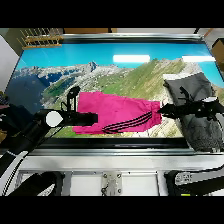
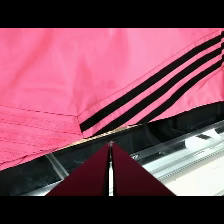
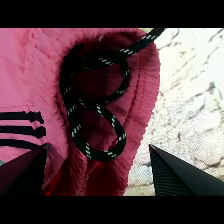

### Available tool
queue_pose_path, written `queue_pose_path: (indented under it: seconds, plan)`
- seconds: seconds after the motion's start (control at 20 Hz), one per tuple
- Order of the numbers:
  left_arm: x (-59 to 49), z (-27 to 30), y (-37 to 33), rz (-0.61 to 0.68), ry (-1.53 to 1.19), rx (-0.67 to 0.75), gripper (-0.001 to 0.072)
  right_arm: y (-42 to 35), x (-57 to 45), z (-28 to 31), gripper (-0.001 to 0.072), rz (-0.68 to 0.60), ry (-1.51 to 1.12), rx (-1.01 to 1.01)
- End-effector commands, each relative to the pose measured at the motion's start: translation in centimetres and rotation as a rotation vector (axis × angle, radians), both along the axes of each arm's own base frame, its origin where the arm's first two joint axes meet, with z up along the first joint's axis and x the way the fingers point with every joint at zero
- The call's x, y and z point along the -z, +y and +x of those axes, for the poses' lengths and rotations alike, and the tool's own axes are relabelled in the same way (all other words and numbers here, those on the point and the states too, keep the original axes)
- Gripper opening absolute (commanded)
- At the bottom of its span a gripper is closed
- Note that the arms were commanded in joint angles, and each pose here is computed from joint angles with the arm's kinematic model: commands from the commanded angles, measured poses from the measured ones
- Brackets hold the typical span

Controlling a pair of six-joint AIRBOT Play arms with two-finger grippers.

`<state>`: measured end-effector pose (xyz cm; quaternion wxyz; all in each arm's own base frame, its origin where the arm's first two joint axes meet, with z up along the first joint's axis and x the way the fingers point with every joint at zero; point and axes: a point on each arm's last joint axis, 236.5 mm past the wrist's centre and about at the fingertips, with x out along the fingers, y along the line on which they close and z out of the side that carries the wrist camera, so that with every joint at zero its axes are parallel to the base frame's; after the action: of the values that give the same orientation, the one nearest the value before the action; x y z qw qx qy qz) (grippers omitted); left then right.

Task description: Fold the clothes and pants, and hang the long-sleeved shirts on hangers.

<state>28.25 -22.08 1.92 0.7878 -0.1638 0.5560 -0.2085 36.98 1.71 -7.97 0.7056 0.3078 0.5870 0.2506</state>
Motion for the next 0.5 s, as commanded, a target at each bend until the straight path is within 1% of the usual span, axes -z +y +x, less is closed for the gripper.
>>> queue_pose_path:
  seconds: [0.0,0.2,0.45]
  plan:
    - [0.0,0.0,0.0,0.001,-0.002,0.002,0.0005,0.9,0.8,0.0,0.0710,0.026,0.037,0.005]
    - [0.0,0.0,0.0,0.000,-0.002,0.002,0.0005,4.4,0.6,0.5,0.0709,0.082,0.040,-0.031]
    - [0.0,0.0,0.0,0.001,-0.001,0.003,0.0005,7.0,1.2,-0.2,0.0705,0.090,0.060,-0.099]
